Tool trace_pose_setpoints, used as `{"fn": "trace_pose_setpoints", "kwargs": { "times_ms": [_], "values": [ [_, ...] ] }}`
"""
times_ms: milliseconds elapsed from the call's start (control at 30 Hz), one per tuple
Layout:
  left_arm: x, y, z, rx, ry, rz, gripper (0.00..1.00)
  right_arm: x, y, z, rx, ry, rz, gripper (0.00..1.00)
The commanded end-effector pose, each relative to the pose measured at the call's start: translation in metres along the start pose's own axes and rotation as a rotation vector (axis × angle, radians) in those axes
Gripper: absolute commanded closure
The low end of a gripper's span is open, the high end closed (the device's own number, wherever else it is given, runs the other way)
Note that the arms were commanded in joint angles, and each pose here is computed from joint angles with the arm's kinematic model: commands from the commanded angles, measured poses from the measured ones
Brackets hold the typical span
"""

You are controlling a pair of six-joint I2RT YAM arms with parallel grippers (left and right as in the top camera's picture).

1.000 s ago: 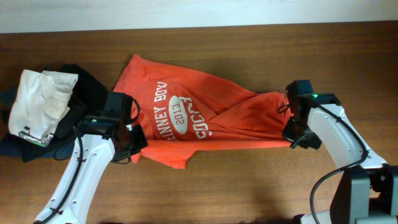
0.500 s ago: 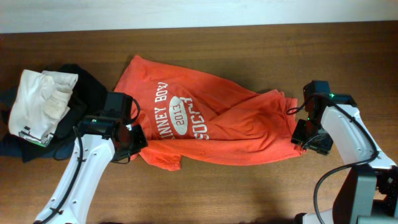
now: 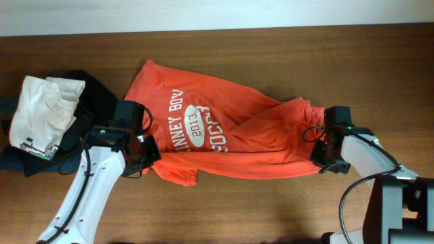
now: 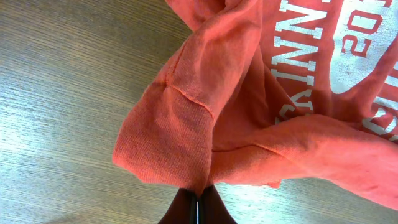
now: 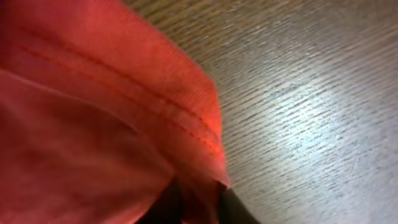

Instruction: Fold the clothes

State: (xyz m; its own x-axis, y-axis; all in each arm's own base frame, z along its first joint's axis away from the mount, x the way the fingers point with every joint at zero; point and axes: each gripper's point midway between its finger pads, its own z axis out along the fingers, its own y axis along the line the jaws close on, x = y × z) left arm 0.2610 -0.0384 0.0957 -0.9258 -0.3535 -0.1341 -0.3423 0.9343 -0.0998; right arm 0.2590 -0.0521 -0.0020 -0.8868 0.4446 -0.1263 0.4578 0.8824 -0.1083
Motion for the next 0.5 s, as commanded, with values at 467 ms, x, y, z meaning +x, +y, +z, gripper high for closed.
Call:
{"fn": "trace_pose_setpoints", "kwargs": {
  "times_ms": [467],
  "values": [
    [-0.075, -0.035, -0.156, 0.149, -0.434, 0.227, 1.0, -0.05, 0.036, -0.213, -0.314, -0.085, -0.174, 0.96]
  ]
}}
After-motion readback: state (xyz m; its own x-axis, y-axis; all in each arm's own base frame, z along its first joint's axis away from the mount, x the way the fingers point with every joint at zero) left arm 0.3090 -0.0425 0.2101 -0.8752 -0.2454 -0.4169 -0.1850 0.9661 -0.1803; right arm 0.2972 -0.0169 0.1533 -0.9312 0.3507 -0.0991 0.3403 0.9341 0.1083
